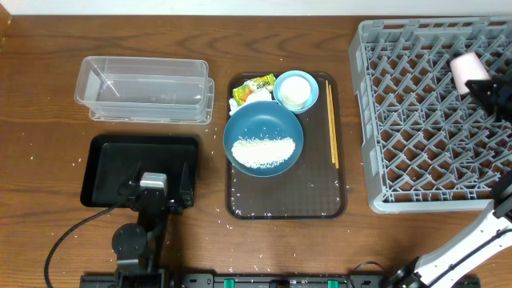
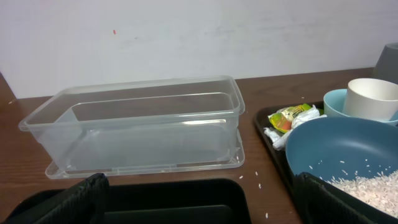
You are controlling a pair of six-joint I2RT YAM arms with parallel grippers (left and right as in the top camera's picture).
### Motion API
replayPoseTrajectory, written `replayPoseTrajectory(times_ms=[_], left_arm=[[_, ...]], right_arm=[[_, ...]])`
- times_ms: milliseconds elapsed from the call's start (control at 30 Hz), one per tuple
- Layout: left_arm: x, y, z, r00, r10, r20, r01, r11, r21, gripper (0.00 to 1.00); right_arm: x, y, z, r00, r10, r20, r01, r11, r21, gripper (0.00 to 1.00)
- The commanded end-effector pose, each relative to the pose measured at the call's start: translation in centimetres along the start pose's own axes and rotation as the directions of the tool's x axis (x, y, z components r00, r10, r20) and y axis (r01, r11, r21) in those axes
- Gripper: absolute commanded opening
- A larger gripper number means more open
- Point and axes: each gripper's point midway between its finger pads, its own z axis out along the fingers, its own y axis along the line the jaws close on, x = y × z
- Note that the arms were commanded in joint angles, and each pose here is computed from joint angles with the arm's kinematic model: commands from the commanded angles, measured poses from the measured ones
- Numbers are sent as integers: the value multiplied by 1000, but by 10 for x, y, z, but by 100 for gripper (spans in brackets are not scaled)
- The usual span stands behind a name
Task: Sort waste into correct bins and load items into the dishwasher rack
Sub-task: 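Carry the pink cup to the dish rack's back right and place it, then release the cup and move the right gripper to the chopsticks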
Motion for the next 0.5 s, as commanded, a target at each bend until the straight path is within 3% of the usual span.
replayPoseTrajectory(times_ms=[0, 300, 467], left_arm=[[17, -2, 1, 999, -1, -49, 1, 1000, 9, 96], [17, -2, 1, 999, -1, -49, 1, 1000, 9, 96], [17, -2, 1, 999, -1, -49, 1, 1000, 9, 97]], right_arm=[[-4, -35, -22, 999, 15, 37, -21, 987, 160, 21], [-20, 16, -66, 990, -79, 120, 56, 982, 180, 47], [-28, 57, -87, 976, -134, 174, 90, 967, 238, 49]])
